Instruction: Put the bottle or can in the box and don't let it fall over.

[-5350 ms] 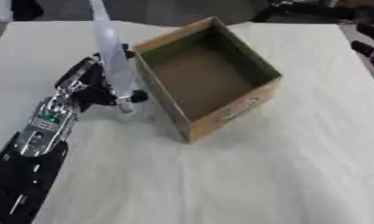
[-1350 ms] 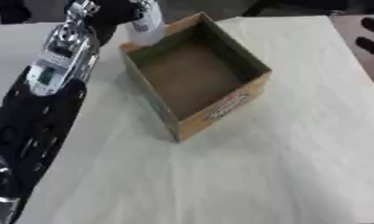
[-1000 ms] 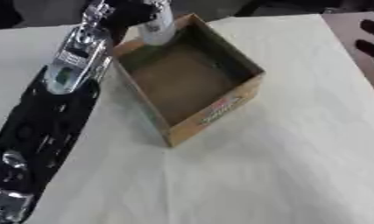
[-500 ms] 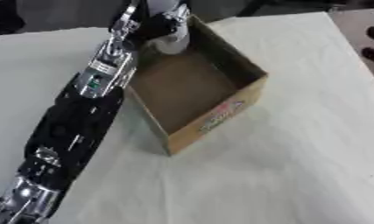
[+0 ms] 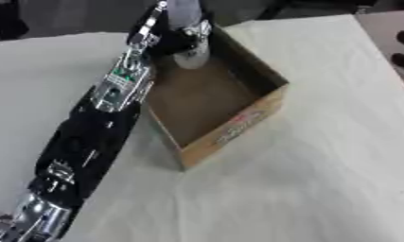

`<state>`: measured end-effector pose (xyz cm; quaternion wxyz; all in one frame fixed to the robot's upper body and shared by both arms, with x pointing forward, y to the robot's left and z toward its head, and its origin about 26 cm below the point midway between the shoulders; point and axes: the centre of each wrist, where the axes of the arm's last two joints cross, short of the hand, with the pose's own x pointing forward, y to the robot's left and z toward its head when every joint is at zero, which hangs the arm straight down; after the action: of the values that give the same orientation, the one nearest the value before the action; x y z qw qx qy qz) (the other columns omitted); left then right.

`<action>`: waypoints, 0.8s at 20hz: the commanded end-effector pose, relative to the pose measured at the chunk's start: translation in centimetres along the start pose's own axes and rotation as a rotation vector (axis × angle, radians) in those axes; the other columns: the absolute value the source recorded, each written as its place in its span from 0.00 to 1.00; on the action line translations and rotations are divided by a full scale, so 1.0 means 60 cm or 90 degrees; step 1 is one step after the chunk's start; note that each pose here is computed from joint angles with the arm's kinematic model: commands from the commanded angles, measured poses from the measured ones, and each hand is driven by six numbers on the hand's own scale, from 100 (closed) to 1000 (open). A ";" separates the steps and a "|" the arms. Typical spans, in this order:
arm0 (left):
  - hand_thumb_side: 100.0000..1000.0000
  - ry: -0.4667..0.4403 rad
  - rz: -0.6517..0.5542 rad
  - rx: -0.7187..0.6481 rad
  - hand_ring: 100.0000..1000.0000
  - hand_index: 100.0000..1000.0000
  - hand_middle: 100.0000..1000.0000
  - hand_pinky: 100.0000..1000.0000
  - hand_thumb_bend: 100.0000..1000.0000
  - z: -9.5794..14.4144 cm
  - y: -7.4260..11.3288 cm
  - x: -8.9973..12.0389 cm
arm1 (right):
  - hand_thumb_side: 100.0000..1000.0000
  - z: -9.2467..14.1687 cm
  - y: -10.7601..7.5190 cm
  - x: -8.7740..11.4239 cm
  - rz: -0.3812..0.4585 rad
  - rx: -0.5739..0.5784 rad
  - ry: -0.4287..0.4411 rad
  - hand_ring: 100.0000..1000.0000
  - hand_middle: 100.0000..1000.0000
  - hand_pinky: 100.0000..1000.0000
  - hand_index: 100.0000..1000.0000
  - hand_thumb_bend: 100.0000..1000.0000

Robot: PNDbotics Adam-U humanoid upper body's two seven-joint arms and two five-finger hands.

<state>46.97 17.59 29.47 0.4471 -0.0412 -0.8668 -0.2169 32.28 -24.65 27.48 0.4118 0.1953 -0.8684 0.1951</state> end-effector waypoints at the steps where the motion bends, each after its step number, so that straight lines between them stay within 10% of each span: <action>1: 0.00 -0.017 -0.016 -0.008 1.00 0.28 0.65 0.98 0.00 -0.011 0.001 0.019 | 0.48 -0.004 0.002 0.018 0.011 0.011 -0.021 1.00 1.00 0.97 0.83 0.00; 5: 0.00 -0.013 -0.017 -0.022 1.00 0.41 0.79 1.00 0.04 -0.010 -0.002 0.015 | 0.48 -0.004 0.002 0.018 0.011 0.010 -0.021 1.00 1.00 0.97 0.83 0.00; 8: 0.06 -0.027 -0.030 -0.046 1.00 0.86 1.00 1.00 0.38 -0.009 -0.002 0.016 | 0.48 -0.003 0.002 0.018 0.012 0.009 -0.020 1.00 1.00 0.97 0.83 0.00; 11: 0.22 -0.037 -0.075 -0.086 1.00 0.92 1.00 1.00 0.44 -0.007 0.002 0.019 | 0.48 -0.002 0.001 0.018 0.013 0.008 -0.019 1.00 1.00 0.97 0.83 0.00; 16: 0.22 -0.020 -0.122 -0.106 1.00 0.92 1.00 1.00 0.45 -0.004 0.011 0.014 | 0.48 0.001 -0.002 0.017 0.017 0.003 -0.015 1.00 1.00 0.97 0.83 0.00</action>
<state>47.03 17.33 29.08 0.4205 -0.0133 -0.8476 -0.3235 32.21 -24.68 27.42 0.4119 0.1959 -0.8686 0.1937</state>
